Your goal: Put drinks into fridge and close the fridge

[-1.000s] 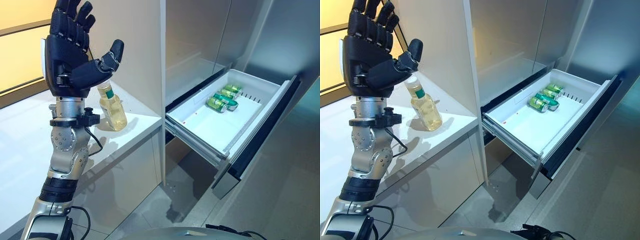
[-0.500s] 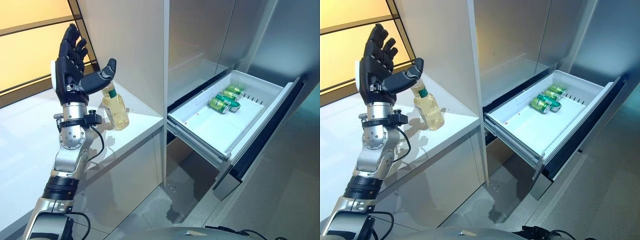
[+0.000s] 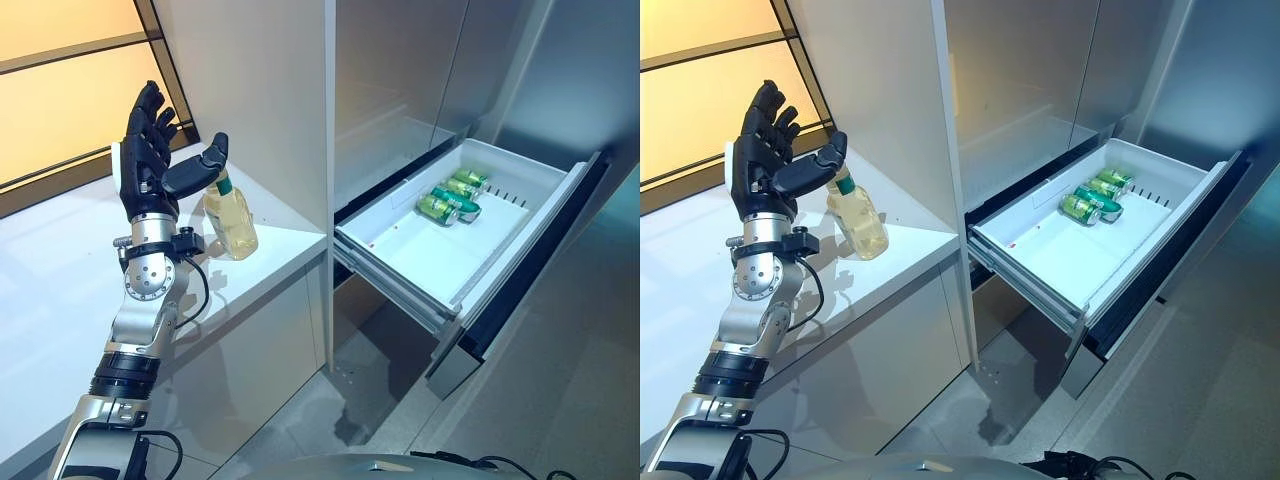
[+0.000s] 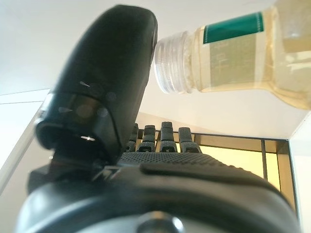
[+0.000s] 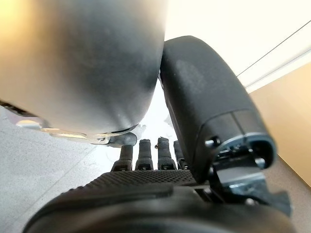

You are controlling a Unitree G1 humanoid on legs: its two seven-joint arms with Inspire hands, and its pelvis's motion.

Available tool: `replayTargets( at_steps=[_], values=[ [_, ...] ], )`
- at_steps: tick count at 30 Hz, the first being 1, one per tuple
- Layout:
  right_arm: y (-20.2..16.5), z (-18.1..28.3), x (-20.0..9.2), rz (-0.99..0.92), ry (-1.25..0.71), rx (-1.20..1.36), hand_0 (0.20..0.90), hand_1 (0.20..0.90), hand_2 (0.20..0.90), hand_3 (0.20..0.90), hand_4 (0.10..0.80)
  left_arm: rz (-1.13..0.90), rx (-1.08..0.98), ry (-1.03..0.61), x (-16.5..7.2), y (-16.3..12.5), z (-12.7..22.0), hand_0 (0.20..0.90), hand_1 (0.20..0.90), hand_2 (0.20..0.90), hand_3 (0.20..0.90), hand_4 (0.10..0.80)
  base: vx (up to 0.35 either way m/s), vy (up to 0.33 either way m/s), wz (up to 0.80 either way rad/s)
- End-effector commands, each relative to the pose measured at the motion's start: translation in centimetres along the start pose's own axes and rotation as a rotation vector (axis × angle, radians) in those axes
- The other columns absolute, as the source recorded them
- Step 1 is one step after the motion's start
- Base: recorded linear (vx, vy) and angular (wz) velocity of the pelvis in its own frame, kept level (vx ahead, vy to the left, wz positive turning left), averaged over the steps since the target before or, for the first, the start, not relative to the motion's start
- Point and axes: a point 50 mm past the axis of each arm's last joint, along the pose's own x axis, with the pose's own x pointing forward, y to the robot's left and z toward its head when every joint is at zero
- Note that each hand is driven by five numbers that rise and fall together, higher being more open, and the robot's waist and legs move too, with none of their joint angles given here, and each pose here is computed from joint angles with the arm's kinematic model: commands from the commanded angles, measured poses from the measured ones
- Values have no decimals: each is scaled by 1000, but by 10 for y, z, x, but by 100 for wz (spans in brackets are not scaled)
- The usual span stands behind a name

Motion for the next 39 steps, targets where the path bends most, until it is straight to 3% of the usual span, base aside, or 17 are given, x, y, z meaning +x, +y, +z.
replayTargets(
  at_steps=[1,9,16,23,39],
  values=[
    [-5,-16,-1,-10,90,-27,900,900,900,900,800,-42,35,-82,18,-7,13,900,900,900,900,800,0,0,0],
    [-7,-16,-2,-11,96,-30,900,900,900,900,800,-93,-12,-68,14,-12,8,900,900,900,900,800,0,0,0],
    [-8,-17,-2,-7,97,-34,900,900,900,900,800,47,-81,-270,10,-9,31,900,900,900,900,800,0,0,0],
    [-4,-16,-1,1,96,-38,900,900,900,900,800,108,-99,-371,4,-14,41,900,900,900,900,800,0,0,0],
    [-4,-15,-1,-4,96,-47,900,900,900,900,800,-5,-84,-307,5,-23,33,900,900,900,900,800,0,0,0]
  ],
)
